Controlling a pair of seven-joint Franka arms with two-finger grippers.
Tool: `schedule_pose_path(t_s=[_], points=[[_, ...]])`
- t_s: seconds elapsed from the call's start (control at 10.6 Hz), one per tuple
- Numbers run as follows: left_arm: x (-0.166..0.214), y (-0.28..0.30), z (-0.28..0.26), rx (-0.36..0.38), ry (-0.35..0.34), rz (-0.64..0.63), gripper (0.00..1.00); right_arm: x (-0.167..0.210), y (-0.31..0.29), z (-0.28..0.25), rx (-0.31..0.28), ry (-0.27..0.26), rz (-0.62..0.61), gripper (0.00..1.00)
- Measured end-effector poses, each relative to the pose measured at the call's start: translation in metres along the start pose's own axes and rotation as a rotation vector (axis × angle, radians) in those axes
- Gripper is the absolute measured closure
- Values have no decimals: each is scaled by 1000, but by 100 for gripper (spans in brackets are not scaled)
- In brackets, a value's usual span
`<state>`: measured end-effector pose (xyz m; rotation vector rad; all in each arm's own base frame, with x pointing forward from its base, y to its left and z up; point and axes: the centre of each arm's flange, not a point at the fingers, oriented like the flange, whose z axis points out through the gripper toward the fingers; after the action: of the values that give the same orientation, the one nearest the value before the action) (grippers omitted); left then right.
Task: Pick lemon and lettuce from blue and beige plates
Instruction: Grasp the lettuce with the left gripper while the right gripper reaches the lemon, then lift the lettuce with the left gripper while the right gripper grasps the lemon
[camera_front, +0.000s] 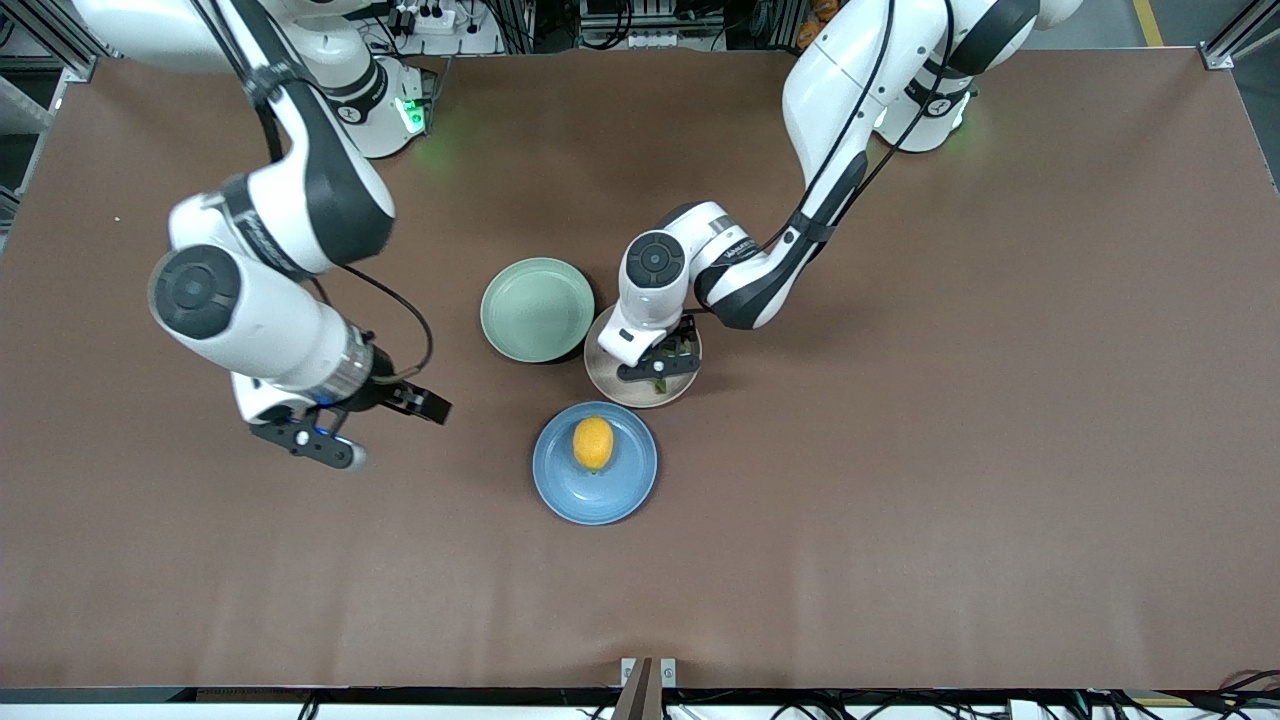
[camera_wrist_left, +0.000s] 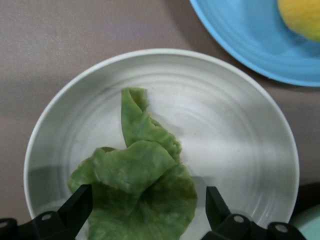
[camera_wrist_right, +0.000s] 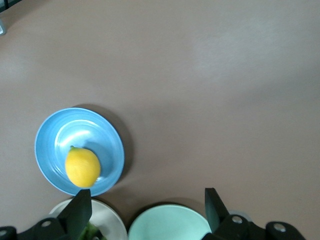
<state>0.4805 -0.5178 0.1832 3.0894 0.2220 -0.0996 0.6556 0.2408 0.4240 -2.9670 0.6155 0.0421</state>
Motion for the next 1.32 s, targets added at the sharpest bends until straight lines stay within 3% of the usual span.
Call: schedule_pose_path(t_s=[0.38, 0.66, 0.94, 1.13, 1.32], points=[[-2, 2, 0, 0, 2, 4, 57, -30, -66, 93, 92, 12, 62, 0], [5, 3, -8, -12, 15, -3, 93, -44, -83, 137, 99, 20, 37, 0], [20, 0, -38, -24, 39, -21, 96, -50, -88, 163, 82, 35, 15, 0], [37, -12, -80, -22, 58, -49, 96, -60, -98, 186, 81, 69, 16, 0], [64, -35, -131, -37, 94, -97, 96, -76, -108, 211, 85, 68, 7, 0]])
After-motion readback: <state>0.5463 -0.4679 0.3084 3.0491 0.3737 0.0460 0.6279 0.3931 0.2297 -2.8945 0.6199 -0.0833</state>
